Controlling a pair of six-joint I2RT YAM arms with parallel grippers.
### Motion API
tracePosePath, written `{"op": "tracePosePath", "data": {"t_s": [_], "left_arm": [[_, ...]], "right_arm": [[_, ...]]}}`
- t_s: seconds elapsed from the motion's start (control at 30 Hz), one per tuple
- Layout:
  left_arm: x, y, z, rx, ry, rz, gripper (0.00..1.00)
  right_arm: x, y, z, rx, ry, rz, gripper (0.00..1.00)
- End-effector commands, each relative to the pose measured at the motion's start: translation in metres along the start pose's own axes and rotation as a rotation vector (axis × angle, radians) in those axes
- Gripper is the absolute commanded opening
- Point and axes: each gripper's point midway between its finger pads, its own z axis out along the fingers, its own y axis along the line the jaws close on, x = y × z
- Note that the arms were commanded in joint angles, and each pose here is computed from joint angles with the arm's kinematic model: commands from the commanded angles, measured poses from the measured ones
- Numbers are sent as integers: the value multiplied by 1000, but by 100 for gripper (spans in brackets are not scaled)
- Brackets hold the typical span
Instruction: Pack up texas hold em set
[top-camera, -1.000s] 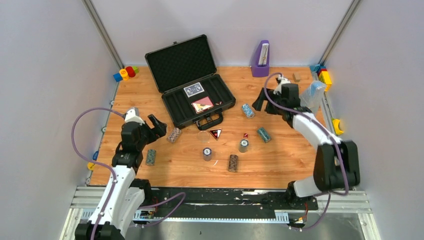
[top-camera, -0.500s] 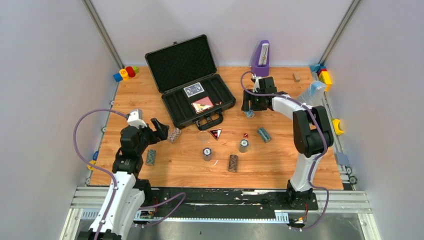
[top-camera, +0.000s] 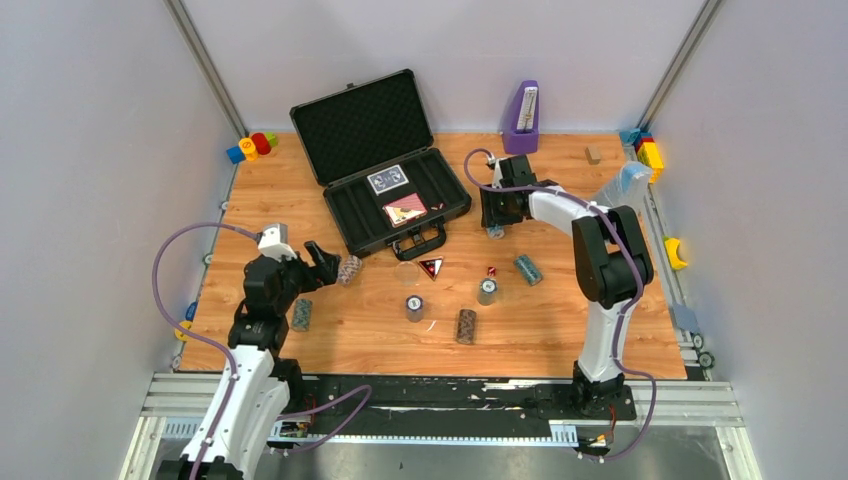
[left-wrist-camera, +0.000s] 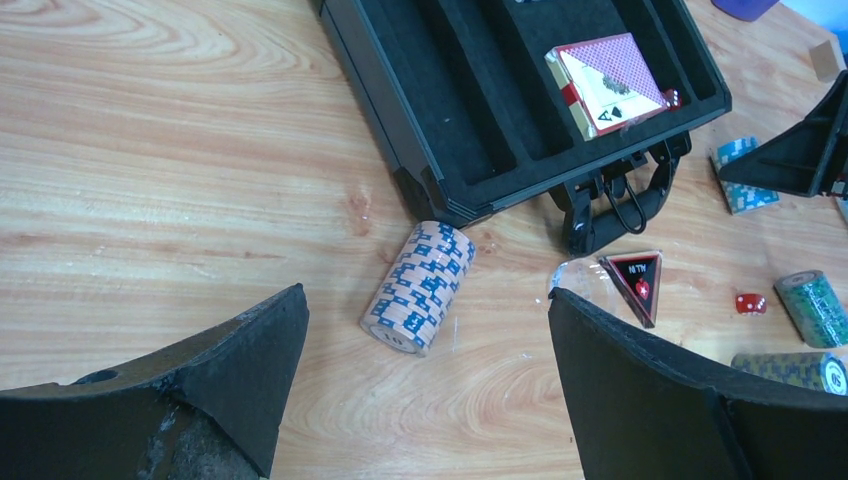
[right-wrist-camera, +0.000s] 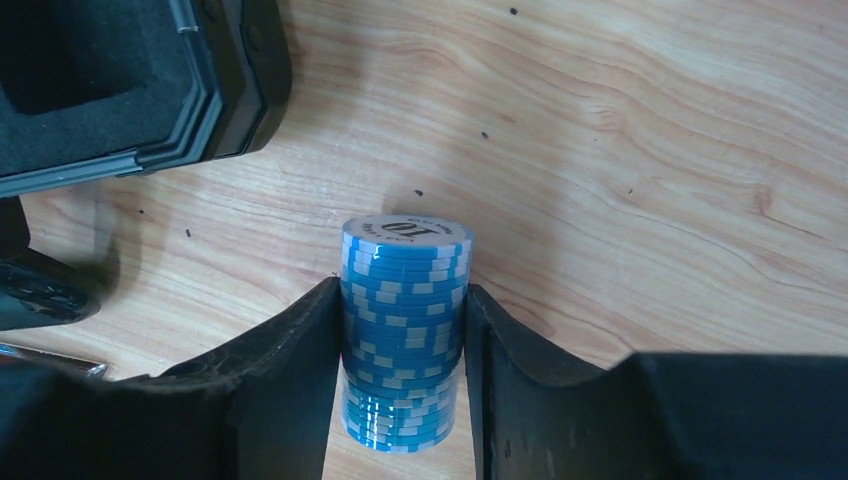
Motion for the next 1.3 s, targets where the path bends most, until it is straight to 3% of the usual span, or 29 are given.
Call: {"op": "tracePosePath", "data": {"t_s": [0.0, 0.17, 0.5, 0.93, 1.0, 1.07, 1.13, 1.17, 1.27], "left_arm": [[-7, -4, 2, 25, -35, 2, 98], [-11, -4, 3, 27, -58, -1, 98], [-9, -2, 9, 18, -34, -2, 98], [-7, -2, 13, 18, -17, 3, 99], [-7, -2, 13, 19, -16, 4, 99], [-7, -2, 13, 19, -16, 5, 99], [-6, -2, 13, 18, -15, 5, 99], [-7, -2, 13, 17, -15, 5, 99], [-5, 3, 14, -9, -9, -1, 100]], "right_arm": [[-67, 9, -47, 25, -180, -47, 26], [-119, 30, -71, -47, -298, -101, 21], [-199, 85, -49, -208, -418, -172, 15], [-241, 121, -10, -275, -540, -243, 15], [-243, 120, -3, -258, -549, -241, 31], [-243, 120, 4, -245, -553, -240, 63], [-245, 118, 8, -210, -565, -233, 87], [-247, 117, 7, -191, -572, -228, 93], [-246, 115, 1, -167, -576, -223, 96]]}}
